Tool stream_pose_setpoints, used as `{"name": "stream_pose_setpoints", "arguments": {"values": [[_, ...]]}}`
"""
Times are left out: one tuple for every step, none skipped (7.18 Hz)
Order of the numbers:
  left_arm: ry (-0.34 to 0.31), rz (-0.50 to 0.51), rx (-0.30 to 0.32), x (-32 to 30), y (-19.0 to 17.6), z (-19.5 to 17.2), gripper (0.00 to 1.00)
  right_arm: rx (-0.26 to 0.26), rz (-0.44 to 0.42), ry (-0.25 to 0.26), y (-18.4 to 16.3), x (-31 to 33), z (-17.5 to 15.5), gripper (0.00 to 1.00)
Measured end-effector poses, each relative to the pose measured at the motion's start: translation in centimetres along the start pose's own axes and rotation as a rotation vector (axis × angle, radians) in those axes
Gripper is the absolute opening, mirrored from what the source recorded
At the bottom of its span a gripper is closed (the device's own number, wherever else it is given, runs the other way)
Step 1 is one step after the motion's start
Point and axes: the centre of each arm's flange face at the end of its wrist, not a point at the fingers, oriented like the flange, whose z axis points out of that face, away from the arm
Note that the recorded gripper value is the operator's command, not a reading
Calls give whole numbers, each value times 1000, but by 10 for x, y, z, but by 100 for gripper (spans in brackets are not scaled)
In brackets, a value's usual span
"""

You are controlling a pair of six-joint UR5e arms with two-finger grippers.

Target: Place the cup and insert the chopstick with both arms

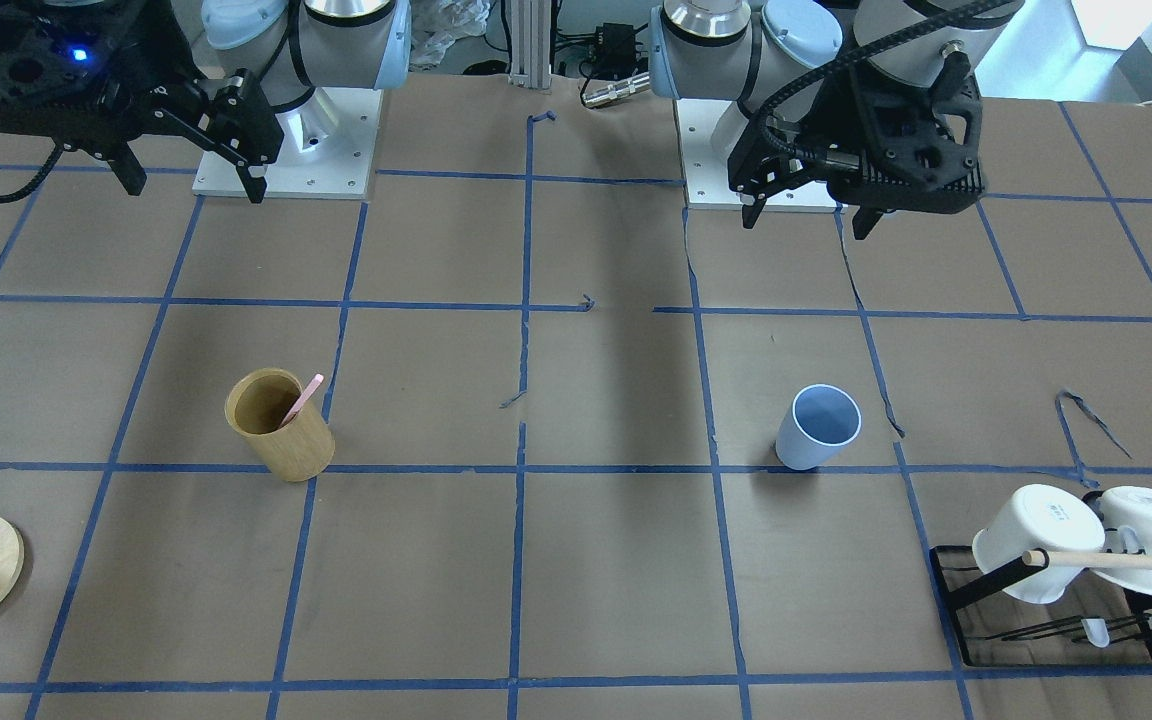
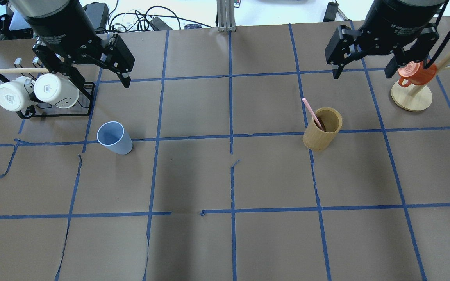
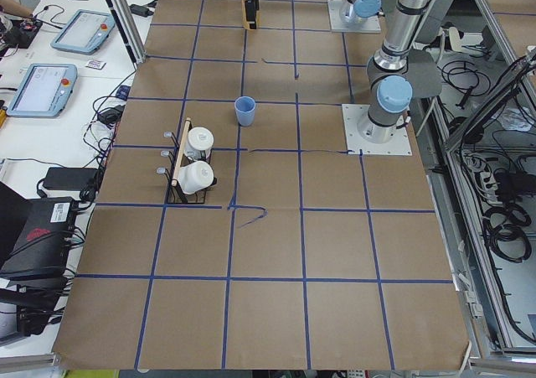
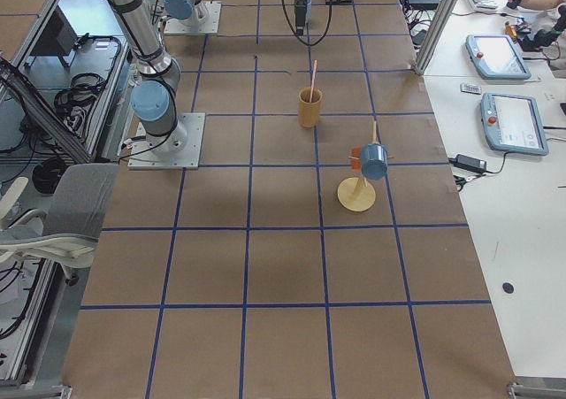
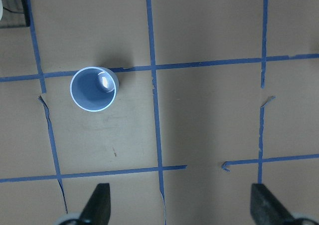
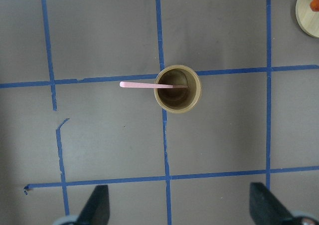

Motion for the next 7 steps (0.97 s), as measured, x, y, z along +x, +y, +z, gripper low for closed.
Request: {"name": "stream_pose_setpoints", "arguments": {"values": [[0, 0, 0, 0, 0, 0, 100, 0, 0, 0, 0, 0, 0, 100], [0, 0, 0, 0, 0, 0, 100, 0, -1, 0, 0, 0, 0, 100], [0, 0, 0, 0, 0, 0, 100, 1, -3, 0, 0, 0, 0, 100], [0, 0, 0, 0, 0, 0, 100, 2, -5, 1, 0, 0, -1, 100], [0, -2, -1, -1, 0, 0, 100, 4, -8, 1, 0, 0, -1, 100], [0, -2, 0, -2, 0, 0, 100, 4, -10, 1, 0, -1, -1, 100], [0, -2, 0, -2, 1, 0, 100, 3, -14, 5, 0, -1, -1, 100]]}}
